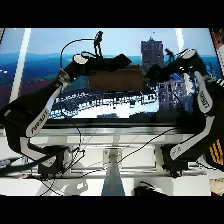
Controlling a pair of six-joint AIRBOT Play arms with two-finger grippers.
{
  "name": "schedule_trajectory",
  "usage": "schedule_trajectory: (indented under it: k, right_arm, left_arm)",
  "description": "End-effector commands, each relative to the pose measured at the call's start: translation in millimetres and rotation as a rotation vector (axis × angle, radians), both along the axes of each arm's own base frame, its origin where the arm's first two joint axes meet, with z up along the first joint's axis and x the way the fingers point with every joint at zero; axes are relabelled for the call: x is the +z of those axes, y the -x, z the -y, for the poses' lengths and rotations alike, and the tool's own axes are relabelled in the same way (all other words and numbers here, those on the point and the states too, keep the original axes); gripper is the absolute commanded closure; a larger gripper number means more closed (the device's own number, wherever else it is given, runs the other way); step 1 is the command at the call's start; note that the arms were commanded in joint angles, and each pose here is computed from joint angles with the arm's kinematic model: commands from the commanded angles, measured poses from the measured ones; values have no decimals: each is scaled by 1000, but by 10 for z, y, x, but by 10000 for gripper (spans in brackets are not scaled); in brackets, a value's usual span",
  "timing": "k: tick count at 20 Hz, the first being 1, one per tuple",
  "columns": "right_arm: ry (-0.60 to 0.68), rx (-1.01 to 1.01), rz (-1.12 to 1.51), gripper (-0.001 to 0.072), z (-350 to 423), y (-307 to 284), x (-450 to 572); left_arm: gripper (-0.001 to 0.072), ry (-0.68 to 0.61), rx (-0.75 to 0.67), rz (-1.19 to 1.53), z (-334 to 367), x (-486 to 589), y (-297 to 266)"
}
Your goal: Fold the clothes and pants, and hang the long-sleeved shirts on hangers.
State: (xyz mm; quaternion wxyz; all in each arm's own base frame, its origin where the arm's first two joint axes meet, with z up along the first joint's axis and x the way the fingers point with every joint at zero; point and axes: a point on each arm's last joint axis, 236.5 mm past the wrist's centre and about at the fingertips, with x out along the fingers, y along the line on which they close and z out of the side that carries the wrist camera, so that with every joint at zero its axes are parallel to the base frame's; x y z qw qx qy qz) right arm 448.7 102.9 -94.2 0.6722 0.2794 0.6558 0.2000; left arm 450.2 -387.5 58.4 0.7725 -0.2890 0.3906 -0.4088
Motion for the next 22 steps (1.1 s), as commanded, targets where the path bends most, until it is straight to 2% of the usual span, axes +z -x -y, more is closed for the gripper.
schedule_trajectory:
  k: [1,5,7,8,9,11,12,13,14,17,22]
  right_arm:
    - [-51,-1,25,147,-565,-66,-224]
    - [-19,52,111,184,-1040,-132,-215]
    - [-9,65,143,399,-1198,-148,-216]
    - [1,67,161,572,-1248,-167,-225]
    - [7,62,178,696,-1276,-199,-225]
    - [13,56,201,698,-1286,-262,-194]
    - [11,59,210,699,-1269,-299,-142]
    - [3,69,218,700,-1248,-333,-52]
    - [-1,84,230,699,-1221,-369,58]
    - [55,108,345,699,-921,-572,589]
    - [251,-7,531,699,79,-563,1874]
  left_arm:
    - [-1,-77,-42,95,-126,-69,-46]
    - [3,-185,-107,125,-350,-238,-21]
    - [13,-280,-145,163,-571,-300,-20]
    - [14,-348,-161,196,-717,-329,-39]
    - [26,-436,-171,234,-908,-357,-77]
    - [241,-633,-147,285,-1389,-370,-196]
    - [392,-735,-113,298,-1680,-337,-265]
    - [643,-824,-71,299,-1960,-281,-313]
    - [695,-919,-30,294,-2271,-200,-333]
    - [694,-1122,91,241,-3054,104,-234]
    - [694,-1246,190,173,-3777,573,146]
